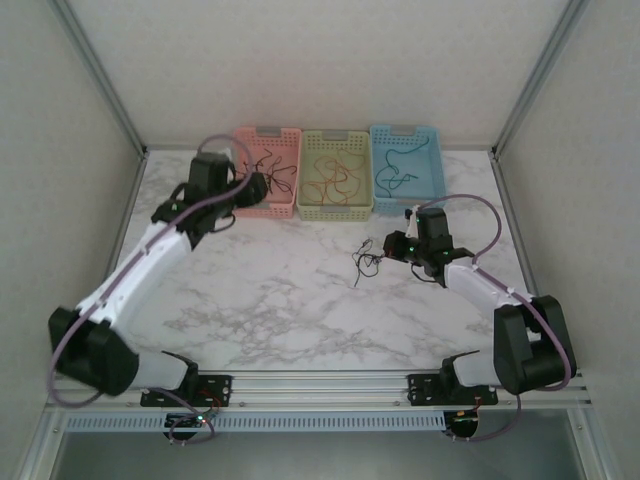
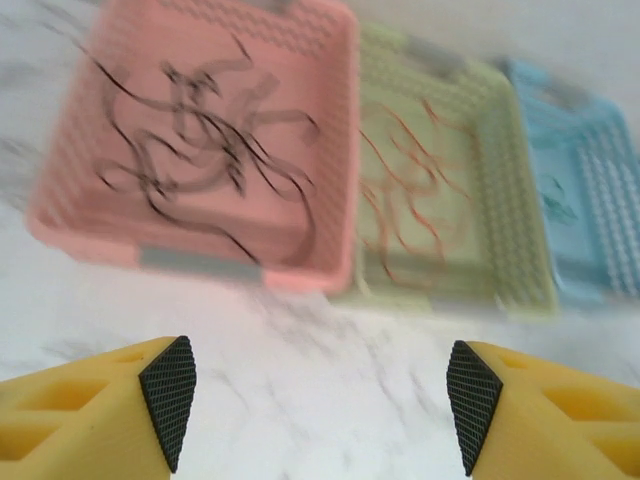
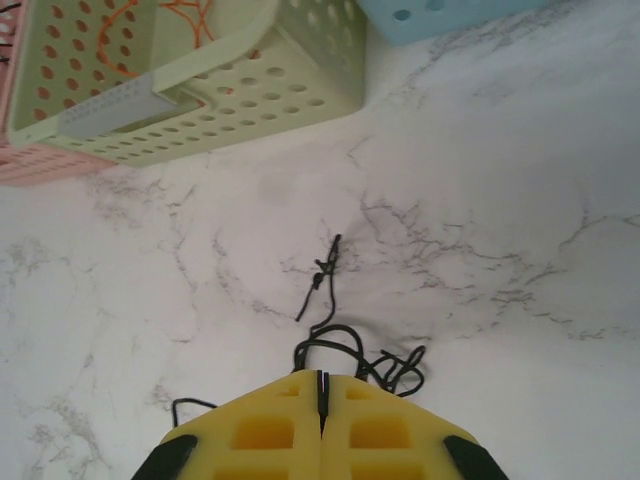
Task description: Untangle the cables
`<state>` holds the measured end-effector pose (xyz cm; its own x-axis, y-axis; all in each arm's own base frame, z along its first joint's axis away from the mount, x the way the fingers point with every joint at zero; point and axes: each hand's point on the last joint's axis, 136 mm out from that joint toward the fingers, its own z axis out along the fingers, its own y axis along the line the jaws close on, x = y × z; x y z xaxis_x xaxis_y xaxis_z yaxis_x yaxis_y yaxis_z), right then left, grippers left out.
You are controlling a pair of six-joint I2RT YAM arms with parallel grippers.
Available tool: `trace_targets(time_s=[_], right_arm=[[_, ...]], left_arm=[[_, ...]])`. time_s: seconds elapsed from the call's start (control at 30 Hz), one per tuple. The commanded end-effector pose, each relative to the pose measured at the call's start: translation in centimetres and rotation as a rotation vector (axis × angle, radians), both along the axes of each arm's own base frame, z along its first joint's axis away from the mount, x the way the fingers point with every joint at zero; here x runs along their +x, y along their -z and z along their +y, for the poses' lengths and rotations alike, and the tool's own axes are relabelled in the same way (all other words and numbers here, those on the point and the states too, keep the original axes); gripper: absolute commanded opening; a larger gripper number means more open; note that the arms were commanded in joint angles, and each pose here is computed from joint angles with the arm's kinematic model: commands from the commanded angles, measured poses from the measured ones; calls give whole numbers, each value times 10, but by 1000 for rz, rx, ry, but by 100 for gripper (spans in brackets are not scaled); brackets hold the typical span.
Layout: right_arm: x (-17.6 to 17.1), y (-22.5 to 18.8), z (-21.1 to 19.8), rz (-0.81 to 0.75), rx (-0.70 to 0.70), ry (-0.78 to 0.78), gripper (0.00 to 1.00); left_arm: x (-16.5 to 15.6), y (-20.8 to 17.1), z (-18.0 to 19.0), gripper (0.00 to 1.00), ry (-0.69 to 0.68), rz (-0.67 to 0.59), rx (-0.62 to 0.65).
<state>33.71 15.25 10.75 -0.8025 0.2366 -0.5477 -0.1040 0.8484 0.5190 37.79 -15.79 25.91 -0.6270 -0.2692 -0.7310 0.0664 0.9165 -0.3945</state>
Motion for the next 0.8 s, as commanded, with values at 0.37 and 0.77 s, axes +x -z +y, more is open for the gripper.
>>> trace_targets(time_s=[0.37,0.77], right_arm=[[-82,-157,27,-307,213,-238,0],[-89,-56,-53,-77,-78,166,0]], left_arm=[[-150,130,-91,69,420,235,-174],[-161,151,-151,69,623,277,-125]])
